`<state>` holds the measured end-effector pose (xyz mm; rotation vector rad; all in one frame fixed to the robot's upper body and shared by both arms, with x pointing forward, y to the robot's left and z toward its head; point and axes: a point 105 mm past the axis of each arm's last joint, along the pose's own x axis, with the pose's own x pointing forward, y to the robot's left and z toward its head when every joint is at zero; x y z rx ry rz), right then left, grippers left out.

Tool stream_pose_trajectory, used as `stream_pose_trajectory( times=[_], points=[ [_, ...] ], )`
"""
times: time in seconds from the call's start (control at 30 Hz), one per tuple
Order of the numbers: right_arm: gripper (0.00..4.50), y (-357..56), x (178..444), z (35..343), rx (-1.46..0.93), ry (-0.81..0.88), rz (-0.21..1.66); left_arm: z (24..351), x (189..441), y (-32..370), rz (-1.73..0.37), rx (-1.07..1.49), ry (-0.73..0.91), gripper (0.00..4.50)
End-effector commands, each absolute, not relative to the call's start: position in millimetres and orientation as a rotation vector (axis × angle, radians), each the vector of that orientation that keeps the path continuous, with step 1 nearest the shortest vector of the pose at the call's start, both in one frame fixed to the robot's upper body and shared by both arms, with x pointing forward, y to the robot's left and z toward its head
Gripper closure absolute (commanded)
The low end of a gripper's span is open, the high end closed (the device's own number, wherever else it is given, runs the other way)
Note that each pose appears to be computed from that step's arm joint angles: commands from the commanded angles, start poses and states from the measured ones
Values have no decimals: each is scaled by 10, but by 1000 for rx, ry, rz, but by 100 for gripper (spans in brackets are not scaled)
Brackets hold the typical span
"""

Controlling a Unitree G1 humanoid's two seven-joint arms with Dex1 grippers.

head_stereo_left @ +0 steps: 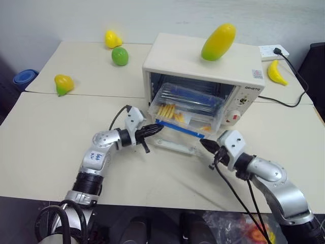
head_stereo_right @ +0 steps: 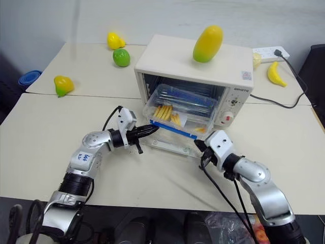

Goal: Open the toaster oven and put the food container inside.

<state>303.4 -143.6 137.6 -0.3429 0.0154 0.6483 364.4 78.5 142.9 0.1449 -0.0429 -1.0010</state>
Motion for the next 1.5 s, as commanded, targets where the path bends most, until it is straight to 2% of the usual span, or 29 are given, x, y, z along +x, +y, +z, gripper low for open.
stream_pose_trajectory(
  times=[0.03, 0.33, 0.47, 0.57, 0.7, 0.8, 0.87, 1.0, 1.2, 1.23, 1.37, 1.5],
  points=[
    [447, -1478, 3183, 1515, -334, -66, 556, 1620, 3770, 758, -926, 138, -121, 450],
    [447, -1460, 3559, 1613, -253, -133, 361, 1747, 4053, 735, -806, 150, -189, 450],
    [447, -1433, 3616, 1643, -241, -139, 349, 1680, 4041, 708, -881, 216, -187, 450],
    [447, -1373, 3570, 1678, -196, -127, 411, 1675, 3991, 786, -933, 245, -180, 450],
    [447, -1351, 3312, 1694, -150, -81, 564, 1743, 3873, 1061, -972, 226, -179, 450],
    [450, -1551, 3090, 1736, -184, -78, 628, 1809, 3656, 1355, -1041, 197, -183, 390],
    [450, -1832, 2995, 1657, -237, -41, 617, 1863, 3480, 1604, -1081, 204, -196, 329],
    [450, -2211, 2800, 1222, -422, 115, 714, 1795, 3201, 1949, -1164, 247, -105, 205],
    [450, -2137, 2709, 824, -494, 184, 920, 1809, 2876, 2093, -1295, 163, -25, 17],
    [450, -2081, 2727, 814, -497, 168, 940, 1820, 2837, 2073, -1310, 150, -23, 1],
    [450, -1853, 2853, 953, -428, 40, 964, 1850, 2776, 2013, -1320, 165, -47, 1],
    [450, -1634, 2978, 1283, -241, -168, 941, 1957, 2847, 2023, -1230, 109, -128, 1]
  ],
)
